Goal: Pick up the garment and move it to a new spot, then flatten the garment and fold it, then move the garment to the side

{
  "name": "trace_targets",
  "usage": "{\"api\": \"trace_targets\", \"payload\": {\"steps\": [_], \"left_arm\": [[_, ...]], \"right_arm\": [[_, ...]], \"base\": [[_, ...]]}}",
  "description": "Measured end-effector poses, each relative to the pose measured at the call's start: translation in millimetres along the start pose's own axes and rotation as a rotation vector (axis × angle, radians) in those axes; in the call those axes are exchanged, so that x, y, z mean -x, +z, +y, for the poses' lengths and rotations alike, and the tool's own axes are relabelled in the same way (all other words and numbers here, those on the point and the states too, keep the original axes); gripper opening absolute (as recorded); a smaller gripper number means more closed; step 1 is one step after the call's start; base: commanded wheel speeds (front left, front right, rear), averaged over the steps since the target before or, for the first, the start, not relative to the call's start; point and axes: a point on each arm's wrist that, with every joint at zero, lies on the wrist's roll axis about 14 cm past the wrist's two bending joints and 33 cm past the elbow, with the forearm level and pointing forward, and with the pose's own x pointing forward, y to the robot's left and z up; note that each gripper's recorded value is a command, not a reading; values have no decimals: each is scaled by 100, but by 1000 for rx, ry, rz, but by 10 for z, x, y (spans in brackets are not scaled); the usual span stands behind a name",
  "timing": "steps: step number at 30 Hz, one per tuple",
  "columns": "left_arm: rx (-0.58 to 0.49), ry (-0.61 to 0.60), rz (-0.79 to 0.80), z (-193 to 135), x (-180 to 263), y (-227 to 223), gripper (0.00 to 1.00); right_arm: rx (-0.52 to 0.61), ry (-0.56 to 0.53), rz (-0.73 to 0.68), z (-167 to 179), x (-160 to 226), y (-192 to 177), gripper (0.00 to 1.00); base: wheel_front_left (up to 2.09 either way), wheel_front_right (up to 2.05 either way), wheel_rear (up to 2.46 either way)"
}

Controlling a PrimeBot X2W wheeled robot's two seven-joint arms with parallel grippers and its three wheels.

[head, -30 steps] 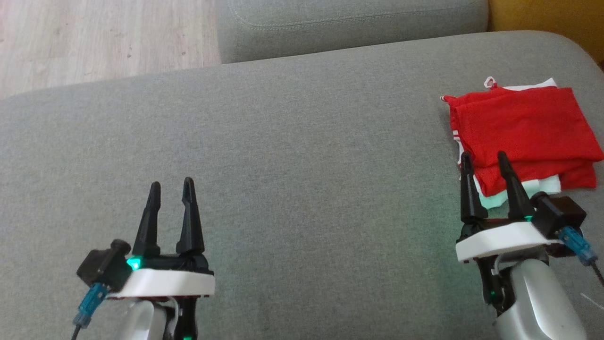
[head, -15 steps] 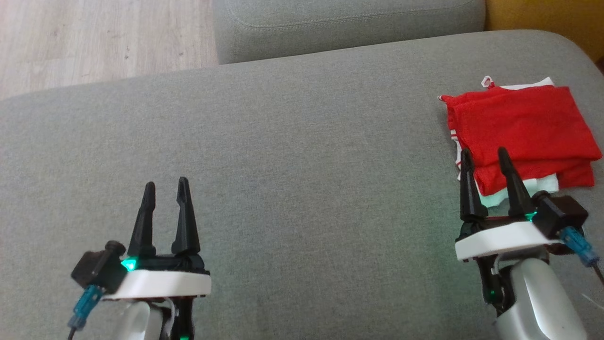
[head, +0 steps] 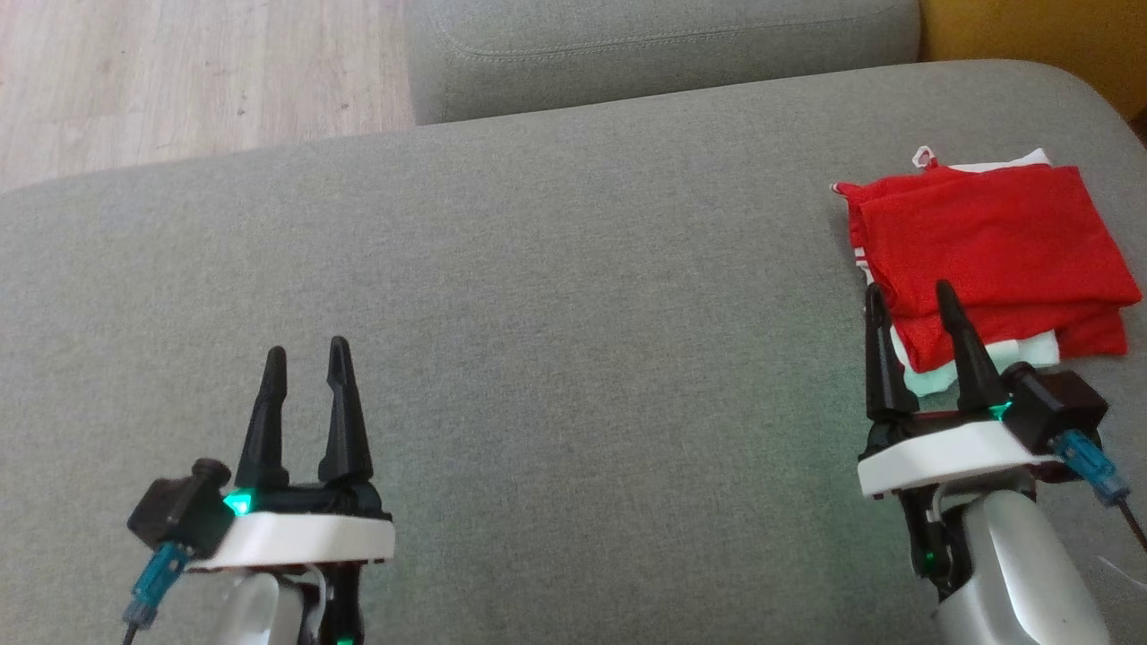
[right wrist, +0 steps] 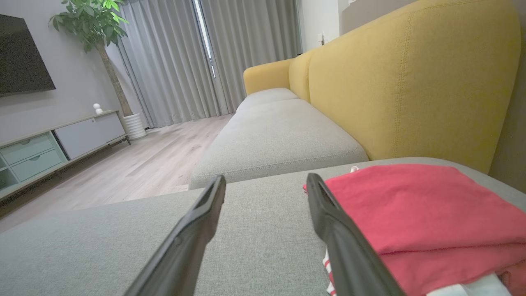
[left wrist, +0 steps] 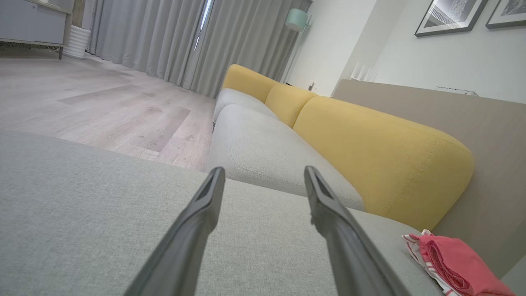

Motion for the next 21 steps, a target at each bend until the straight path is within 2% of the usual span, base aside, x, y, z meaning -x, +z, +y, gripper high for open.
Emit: {"api": "trace_targets", "payload": {"steps": [2,3,9,21], "left_arm": [[0,1,0,4,0,0,100],[0,2,1,7,1,-4,0],[19,79,138,209,266,-419,0],[129,119,136,266,288,-403,0]], "right_arm": [[0,0,1,-1,1,-2,100],[0,-1,3,-2,2,-9,0],[-35,-44,165,-82,308,-531,0],[-166,-84,162,-122,297,-505,0]], "base": [[0,0,0],[0,0,0],[0,0,0],[0,0,0]]}}
